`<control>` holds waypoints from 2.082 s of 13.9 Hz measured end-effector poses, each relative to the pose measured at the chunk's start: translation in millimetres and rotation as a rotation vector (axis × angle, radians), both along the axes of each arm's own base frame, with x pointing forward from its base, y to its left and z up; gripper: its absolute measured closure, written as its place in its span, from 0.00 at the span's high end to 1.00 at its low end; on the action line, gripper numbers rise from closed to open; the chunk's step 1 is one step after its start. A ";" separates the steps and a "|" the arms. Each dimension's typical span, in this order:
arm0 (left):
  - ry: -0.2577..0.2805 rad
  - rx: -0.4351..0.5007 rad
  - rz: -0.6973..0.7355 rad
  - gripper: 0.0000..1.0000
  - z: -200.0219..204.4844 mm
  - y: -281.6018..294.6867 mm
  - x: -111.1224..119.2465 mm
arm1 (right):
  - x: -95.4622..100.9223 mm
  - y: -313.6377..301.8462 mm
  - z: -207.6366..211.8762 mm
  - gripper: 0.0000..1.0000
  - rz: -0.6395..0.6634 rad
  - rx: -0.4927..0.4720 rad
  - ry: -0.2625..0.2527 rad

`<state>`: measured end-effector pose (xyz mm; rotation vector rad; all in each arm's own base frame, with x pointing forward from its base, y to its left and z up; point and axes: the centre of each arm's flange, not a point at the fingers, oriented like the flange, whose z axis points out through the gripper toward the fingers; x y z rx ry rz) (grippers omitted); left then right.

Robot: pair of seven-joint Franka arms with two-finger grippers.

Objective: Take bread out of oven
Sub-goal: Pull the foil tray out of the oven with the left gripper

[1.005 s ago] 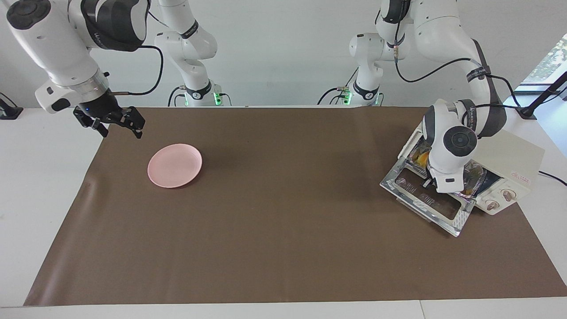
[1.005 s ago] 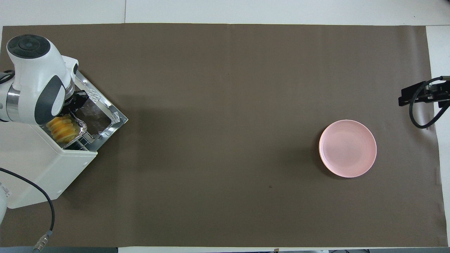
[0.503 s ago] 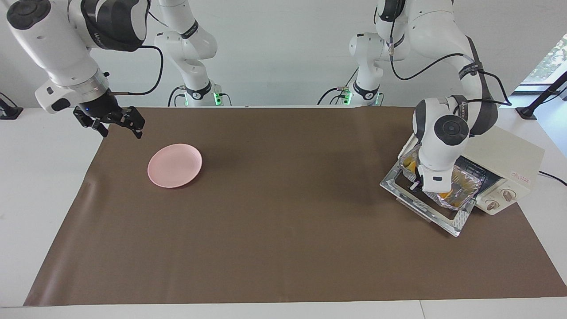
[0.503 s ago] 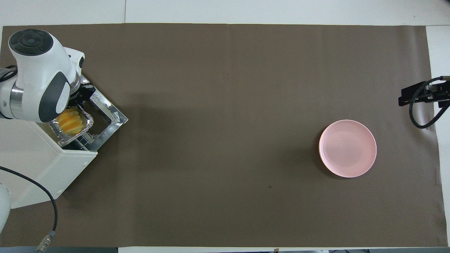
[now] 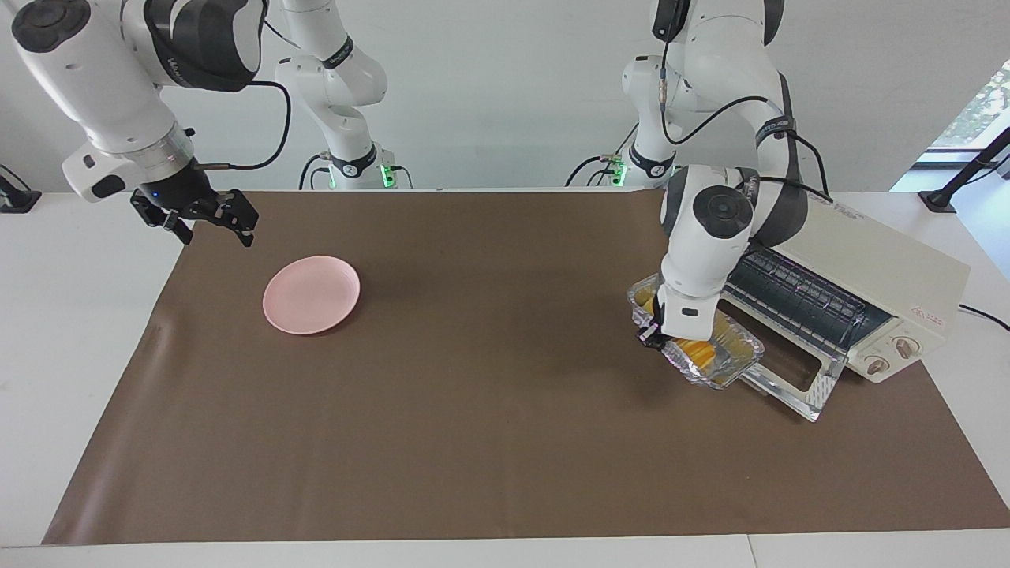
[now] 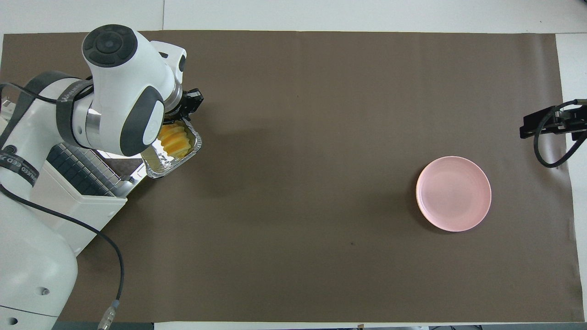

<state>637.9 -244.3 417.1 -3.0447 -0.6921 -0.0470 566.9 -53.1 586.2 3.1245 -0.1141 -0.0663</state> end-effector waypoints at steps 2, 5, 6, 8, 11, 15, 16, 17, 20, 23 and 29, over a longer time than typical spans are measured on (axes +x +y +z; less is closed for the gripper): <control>-0.020 -0.007 -0.029 0.02 3.3 -32.9 2.5 | 0.0 0.0 0.0 1.00 0.000 0.000 0.000; -0.029 -0.010 -0.074 0.02 7.3 -69.8 -1.5 | 0.0 0.0 0.0 1.00 0.000 0.000 0.000; -0.033 -0.012 -0.082 0.02 9.3 -75.4 -1.7 | 0.0 0.0 0.0 1.00 0.000 0.000 0.000; -0.052 -0.018 -0.131 0.02 17.0 -81.4 2.6 | 0.0 0.0 0.0 1.00 0.000 0.000 0.000; -0.074 -0.027 -0.249 0.02 24.7 -103.6 -0.8 | 0.0 0.0 0.0 1.00 0.000 0.000 0.000; -0.037 -0.059 -0.374 0.02 6.0 -180.5 -40.7 | 0.0 0.0 0.0 1.00 0.000 0.000 0.000; -0.039 -0.048 -0.441 0.02 1.0 -200.8 -53.2 | 0.0 0.0 0.0 1.00 0.000 0.000 0.000; -0.050 -0.023 -0.514 0.02 -2.5 -219.4 -65.8 | 0.0 0.0 0.0 1.00 0.000 0.000 0.000; -0.064 0.001 -0.638 0.02 -12.2 -264.1 -100.5 | 0.0 0.0 0.0 1.00 0.000 0.000 0.000; -0.026 0.017 -0.676 0.02 -44.3 -294.8 -128.3 | 0.0 0.0 0.0 1.00 0.000 0.000 0.000; 0.008 0.035 -0.606 0.02 -79.1 -314.4 -147.6 | 0.0 0.0 0.0 1.00 0.000 0.000 0.000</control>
